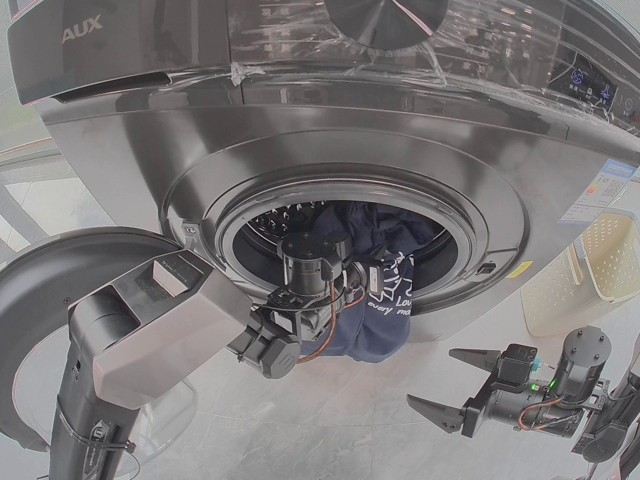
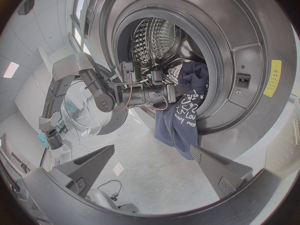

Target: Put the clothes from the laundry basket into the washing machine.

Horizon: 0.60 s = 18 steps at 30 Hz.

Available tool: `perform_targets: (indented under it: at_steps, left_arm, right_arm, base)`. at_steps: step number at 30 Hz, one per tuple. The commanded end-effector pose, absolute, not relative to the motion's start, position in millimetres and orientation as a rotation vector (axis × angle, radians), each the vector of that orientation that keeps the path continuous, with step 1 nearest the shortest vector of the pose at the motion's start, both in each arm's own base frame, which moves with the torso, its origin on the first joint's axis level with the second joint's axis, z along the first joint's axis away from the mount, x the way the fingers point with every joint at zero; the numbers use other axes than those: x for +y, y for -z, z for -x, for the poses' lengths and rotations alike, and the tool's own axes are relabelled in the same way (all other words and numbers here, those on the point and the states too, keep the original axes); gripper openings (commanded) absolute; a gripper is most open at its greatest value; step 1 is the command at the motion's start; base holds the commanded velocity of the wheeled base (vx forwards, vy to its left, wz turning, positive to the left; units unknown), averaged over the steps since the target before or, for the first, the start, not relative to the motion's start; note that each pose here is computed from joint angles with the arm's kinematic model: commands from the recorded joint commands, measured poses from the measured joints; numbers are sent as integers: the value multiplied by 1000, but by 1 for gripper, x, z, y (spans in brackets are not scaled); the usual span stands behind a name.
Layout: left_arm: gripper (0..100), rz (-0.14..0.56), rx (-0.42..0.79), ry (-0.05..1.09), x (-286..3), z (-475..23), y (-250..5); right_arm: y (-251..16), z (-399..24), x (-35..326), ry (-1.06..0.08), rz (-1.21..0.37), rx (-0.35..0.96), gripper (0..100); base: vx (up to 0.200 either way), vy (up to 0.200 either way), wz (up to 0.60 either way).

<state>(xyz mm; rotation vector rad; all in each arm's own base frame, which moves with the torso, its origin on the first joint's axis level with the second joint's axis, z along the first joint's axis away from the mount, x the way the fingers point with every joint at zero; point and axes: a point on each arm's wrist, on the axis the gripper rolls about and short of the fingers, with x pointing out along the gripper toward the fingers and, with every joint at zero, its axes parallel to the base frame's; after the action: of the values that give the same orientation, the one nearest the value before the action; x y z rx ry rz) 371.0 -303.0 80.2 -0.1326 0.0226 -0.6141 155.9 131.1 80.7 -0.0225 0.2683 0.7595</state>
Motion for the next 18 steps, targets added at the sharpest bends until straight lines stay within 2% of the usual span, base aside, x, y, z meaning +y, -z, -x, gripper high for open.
perform_targets:
  at_steps: [1, 5, 10, 16, 17, 18]
  left_arm:
    - [0, 143, 8, 612, -310, -380, -73]
    - [0, 187, -90, 558, -311, -398, -92]
    - [0, 226, -189, 428, -291, -426, -115]
    - [0, 241, -233, 383, -275, -436, -130]
    - [100, 241, -232, 377, -274, -436, -130]
    - [100, 241, -230, 374, -274, -435, -130]
  right_arm:
    - [-77, -153, 130, -761, 30, 291, 100]
    - [-77, -154, 130, -761, 30, 291, 100]
    - [-77, -154, 130, -761, 30, 292, 100]
    - [-75, -154, 130, -761, 32, 298, 100]
    - [-75, -154, 130, -761, 32, 298, 100]
    - [-75, -154, 130, -761, 32, 298, 100]
  base:
    - [0, 0, 0]
    - [0, 0, 0]
    - [0, 0, 0]
    - [0, 0, 0]
    - [0, 0, 0]
    - [0, 0, 0]
